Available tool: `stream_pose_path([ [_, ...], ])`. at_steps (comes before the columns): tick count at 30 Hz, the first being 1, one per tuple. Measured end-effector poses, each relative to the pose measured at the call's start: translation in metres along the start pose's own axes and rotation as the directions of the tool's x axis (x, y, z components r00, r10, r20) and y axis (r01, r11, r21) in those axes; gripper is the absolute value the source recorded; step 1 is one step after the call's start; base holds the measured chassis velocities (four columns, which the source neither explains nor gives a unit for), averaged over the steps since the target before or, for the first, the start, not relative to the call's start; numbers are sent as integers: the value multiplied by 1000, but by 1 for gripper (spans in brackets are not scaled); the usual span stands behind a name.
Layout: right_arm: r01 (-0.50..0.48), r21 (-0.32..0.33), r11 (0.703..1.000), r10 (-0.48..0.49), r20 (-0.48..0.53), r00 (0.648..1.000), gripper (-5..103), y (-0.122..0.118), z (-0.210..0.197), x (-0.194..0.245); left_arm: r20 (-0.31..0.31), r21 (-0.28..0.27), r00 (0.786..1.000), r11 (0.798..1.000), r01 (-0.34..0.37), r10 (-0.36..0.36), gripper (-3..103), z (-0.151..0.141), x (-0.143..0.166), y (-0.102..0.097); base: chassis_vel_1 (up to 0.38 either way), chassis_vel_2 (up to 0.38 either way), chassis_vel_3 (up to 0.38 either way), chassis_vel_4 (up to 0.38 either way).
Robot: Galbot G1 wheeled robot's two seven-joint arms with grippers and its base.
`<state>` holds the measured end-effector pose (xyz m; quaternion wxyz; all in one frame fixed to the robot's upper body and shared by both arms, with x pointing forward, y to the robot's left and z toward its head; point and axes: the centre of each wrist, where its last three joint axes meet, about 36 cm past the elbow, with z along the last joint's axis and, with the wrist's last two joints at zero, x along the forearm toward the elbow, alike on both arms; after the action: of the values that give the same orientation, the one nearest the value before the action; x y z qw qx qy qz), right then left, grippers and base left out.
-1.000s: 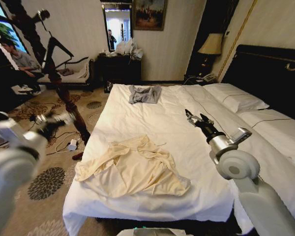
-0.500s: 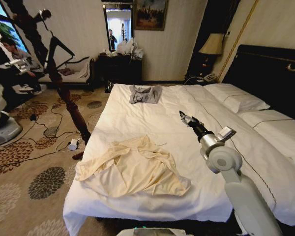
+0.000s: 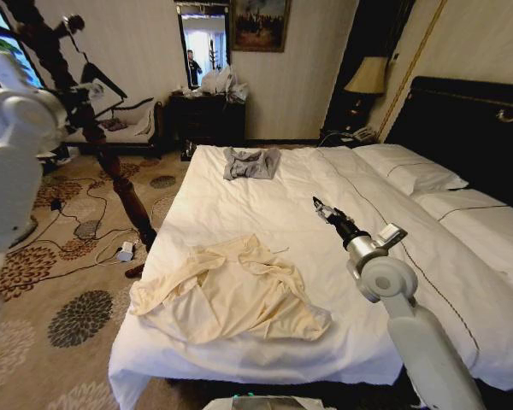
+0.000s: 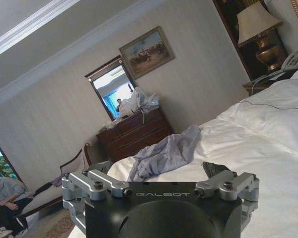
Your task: Pick up the clothes from the bed and hang them on the clothes hanger.
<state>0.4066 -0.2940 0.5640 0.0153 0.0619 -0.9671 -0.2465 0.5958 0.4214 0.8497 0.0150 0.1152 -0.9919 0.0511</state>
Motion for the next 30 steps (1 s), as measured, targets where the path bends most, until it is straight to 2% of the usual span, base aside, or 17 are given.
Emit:
stream_pose_path([
  [4,-2,10,1000,2,-5,1000,100,-1,-1,3,-39,-37,995,996,85,-87,100,-6,5,-7,0,0,0,0],
  [7,-1,7,1000,1,-7,1000,100,-1,0,3,-45,-40,993,994,103,-105,100,-7,3,-6,0,0,0,0],
  [13,7,-2,1000,-7,-20,1000,100,4,3,2,-63,-33,992,993,109,-111,100,-6,-4,-1,0,0,0,0],
  [22,0,-2,1000,0,-29,1000,100,5,5,8,-79,-10,993,996,92,-93,100,-12,-19,-8,0,0,0,0],
  [24,0,2,1000,0,-28,1000,100,6,4,11,-83,-4,992,996,90,-90,97,-14,-22,-9,0,0,0,0],
  [26,-2,5,1000,2,-27,1000,100,5,3,13,-88,-1,993,997,83,-83,87,-13,-25,-10,0,0,0,0],
  [27,-2,5,1000,2,-27,1000,100,5,3,13,-88,-1,993,997,83,-83,87,-13,-25,-10,0,0,0,0],
  [29,-7,8,1000,7,-26,1000,100,4,3,15,-90,2,993,997,78,-77,76,-13,-27,-10,0,0,0,0],
  [30,-7,8,1000,7,-26,1000,100,4,3,15,-90,2,993,997,78,-77,76,-13,-27,-10,0,0,0,0],
])
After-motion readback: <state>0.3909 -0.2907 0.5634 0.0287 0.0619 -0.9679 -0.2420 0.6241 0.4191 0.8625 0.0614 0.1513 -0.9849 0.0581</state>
